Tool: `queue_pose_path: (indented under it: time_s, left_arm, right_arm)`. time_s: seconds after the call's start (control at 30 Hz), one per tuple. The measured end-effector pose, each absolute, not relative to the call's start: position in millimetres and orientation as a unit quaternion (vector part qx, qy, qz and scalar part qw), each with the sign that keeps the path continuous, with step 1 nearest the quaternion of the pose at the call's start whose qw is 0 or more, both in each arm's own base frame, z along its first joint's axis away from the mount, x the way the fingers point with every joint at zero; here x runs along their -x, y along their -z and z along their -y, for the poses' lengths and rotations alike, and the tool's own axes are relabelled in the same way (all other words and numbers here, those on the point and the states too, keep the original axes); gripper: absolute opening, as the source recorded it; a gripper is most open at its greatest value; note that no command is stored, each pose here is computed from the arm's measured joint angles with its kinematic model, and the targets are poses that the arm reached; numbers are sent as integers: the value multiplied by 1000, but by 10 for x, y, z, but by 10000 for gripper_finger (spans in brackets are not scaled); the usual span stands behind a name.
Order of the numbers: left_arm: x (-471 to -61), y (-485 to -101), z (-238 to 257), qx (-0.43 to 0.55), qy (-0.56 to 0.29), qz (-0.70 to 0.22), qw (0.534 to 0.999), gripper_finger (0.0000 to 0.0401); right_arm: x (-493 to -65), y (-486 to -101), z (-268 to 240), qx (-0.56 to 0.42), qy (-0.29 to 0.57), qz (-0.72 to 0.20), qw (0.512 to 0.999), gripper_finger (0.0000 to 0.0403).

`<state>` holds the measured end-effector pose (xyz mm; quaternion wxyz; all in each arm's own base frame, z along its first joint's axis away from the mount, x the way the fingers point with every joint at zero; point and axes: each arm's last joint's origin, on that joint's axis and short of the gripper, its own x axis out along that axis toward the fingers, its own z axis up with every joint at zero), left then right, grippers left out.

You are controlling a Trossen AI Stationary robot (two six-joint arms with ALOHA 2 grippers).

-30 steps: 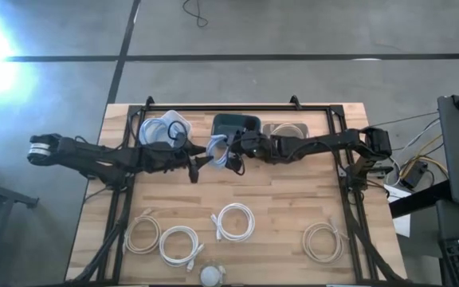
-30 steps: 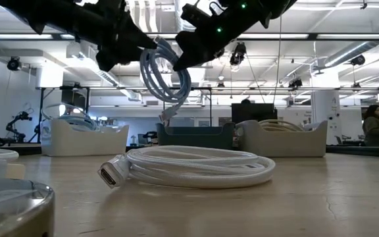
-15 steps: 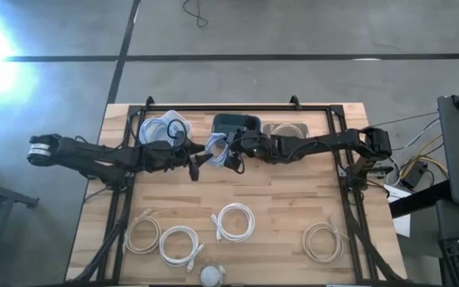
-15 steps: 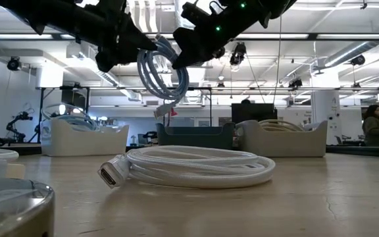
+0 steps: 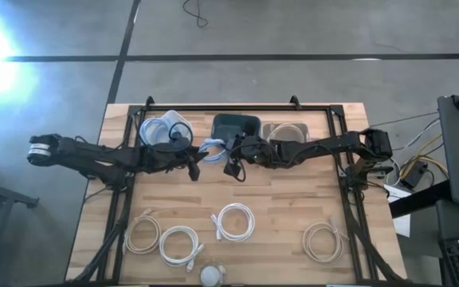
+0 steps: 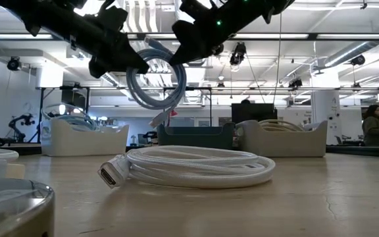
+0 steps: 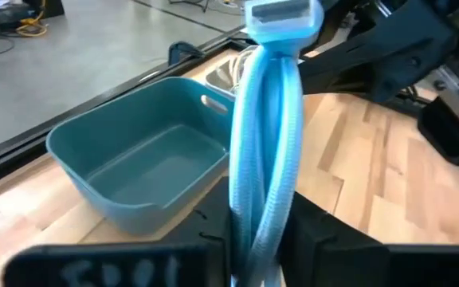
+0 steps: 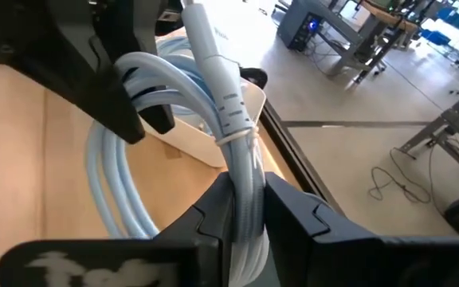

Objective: Pick & Place USB Port
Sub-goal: Put the blue charger cable into the white bin

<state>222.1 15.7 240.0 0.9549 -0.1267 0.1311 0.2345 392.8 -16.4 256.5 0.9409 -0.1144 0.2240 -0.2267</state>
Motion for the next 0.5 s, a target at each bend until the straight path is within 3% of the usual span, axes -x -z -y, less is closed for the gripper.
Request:
queue_pose_path:
  time_s: [0.3,0.5]
  left_arm:
    - [-2220,-2392,-160,135,-241,-131,952,60]
    - [-2186,-2415,-200,132,-298,-114,938,47]
  right_arm:
    - [-3901,-2509,164,106,220,-254,936,100]
    - [-3864,-2443,85,92,215,-285,930,129]
